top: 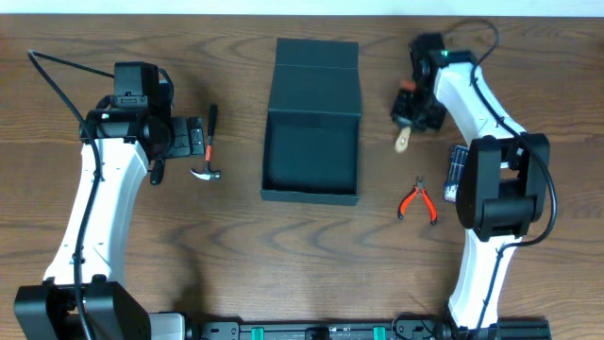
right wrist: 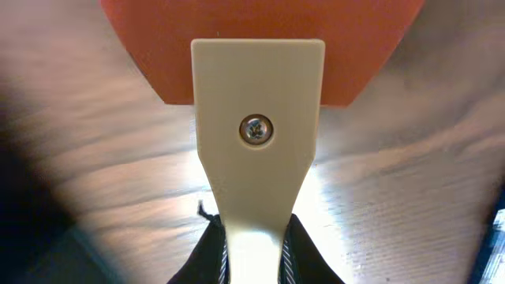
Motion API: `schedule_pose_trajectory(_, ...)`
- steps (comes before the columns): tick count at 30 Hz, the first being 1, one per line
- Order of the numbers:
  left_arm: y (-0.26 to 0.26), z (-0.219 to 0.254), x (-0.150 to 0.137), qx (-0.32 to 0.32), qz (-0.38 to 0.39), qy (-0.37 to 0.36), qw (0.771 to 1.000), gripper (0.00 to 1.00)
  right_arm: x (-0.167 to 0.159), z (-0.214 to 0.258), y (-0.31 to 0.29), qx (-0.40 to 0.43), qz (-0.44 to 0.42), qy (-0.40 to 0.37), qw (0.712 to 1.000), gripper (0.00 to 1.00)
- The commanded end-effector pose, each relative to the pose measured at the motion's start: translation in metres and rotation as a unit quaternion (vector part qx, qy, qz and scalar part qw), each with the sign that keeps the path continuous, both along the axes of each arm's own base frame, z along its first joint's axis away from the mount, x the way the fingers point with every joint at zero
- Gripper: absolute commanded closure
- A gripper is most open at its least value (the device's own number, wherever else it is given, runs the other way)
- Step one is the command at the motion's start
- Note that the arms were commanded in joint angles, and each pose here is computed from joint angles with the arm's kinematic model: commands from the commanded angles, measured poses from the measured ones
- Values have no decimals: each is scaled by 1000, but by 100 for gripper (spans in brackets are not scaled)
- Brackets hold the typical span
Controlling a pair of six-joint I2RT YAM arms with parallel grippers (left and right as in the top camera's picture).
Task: Pack container
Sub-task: 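Lift the scraper and carry it over the green box with the right gripper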
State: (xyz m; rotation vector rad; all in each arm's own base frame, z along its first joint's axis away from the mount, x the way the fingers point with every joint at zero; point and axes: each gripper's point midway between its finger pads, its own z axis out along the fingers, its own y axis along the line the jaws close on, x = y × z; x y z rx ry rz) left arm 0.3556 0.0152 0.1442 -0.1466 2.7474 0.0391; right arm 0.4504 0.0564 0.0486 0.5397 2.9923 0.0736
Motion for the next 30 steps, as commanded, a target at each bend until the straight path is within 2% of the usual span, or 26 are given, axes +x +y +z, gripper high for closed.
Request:
schedule_pose_trajectory(1,-1,9,6,-2,6,-12,1000,1,22,74,24,-11,91,-87,992,99)
schedule_pose_trajectory(6,-1,9,6,-2,6,-12,1000,2,12,154,65,0,195,-151,969,99)
schedule_pose_trajectory(11,-1,9,6,-2,6,-12,1000,1,-31,204,119,24,310,-178,933,99)
schedule_pose_trajectory(16,-1,9,5,-2,6,-12,1000,2,-84,194,166,40,408,-124,904,99)
schedule_pose_trajectory(21,-1,9,6,-2,6,-12,1000,2,-127,174,203,36,508,-78,857,99)
schedule_pose_trajectory(24,-1,9,5,-2,6,-12,1000,2,-139,160,210,24,534,-58,843,99)
schedule_pose_trajectory(30,-1,9,5,-2,6,-12,1000,1,-136,127,203,12,534,-33,845,99)
